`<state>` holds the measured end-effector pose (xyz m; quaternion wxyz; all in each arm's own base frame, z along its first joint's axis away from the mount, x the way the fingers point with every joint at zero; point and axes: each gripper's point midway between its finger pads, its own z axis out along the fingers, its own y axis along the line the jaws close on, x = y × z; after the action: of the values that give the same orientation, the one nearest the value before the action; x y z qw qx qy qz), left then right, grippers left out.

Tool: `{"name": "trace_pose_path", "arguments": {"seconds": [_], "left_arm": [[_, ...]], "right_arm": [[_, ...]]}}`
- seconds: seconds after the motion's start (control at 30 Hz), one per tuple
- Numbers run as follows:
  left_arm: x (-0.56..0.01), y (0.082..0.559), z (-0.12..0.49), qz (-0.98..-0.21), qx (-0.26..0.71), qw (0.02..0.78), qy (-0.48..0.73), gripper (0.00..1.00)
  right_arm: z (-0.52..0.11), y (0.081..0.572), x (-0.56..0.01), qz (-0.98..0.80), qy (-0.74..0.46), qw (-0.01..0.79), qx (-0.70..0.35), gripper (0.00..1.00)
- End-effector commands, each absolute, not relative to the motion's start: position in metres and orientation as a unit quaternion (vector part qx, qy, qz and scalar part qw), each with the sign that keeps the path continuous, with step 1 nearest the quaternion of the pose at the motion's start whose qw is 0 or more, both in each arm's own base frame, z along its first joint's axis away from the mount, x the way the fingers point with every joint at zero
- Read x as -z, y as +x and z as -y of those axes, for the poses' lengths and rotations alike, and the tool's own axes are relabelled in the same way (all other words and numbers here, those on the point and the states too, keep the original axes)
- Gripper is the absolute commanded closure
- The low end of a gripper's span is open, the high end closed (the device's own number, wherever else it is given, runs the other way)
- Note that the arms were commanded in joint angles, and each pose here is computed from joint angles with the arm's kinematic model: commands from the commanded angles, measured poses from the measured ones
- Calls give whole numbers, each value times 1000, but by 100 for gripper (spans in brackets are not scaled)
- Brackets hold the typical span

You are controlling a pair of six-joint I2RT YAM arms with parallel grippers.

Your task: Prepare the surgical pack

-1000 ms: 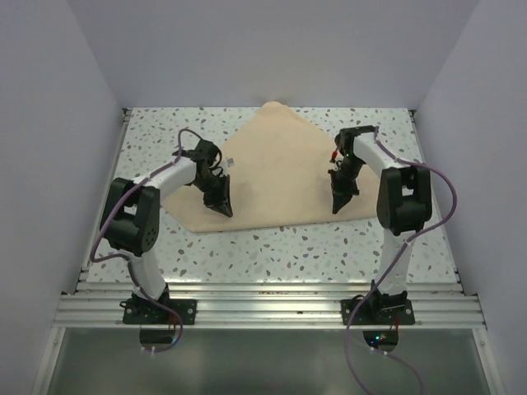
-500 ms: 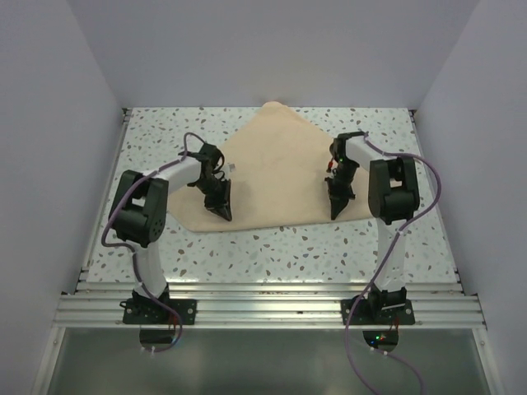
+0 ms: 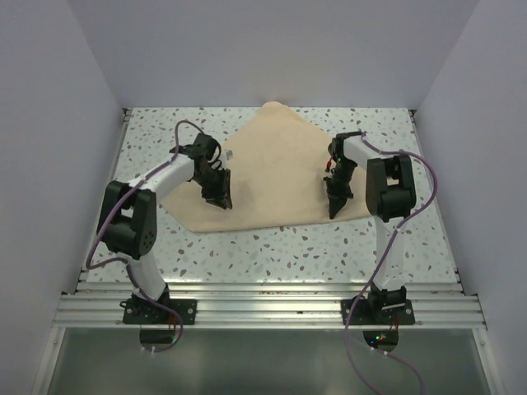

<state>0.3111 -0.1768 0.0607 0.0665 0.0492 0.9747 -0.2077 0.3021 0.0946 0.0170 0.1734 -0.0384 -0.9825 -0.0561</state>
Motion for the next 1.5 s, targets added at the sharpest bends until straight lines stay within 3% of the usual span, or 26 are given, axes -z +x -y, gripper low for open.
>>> {"name": "trace_pose_path", "arguments": {"seconds": [0.0, 0.13, 0.3, 0.83, 1.13, 1.47], "left_arm": [[-86, 294, 193, -963, 255, 75, 53, 75], [-71, 276, 195, -964, 257, 35, 52, 89], [-60, 267, 201, -964, 259, 6, 57, 96], [-14, 277, 173, -979, 192, -25, 56, 97], [-15, 279, 126, -988, 154, -14, -10, 90], [-19, 287, 94, -992, 106, -5, -75, 90]], "right_arm": [[-97, 313, -40, 988, -28, 138, 64, 100], [-98, 297, -54, 984, -32, 158, 70, 100], [-94, 283, -61, 983, -34, 169, 65, 100], [-72, 279, -34, 982, -44, 182, 31, 100], [-33, 282, -20, 979, -75, 191, 1, 100], [13, 284, -13, 973, -124, 193, -36, 100]]}}
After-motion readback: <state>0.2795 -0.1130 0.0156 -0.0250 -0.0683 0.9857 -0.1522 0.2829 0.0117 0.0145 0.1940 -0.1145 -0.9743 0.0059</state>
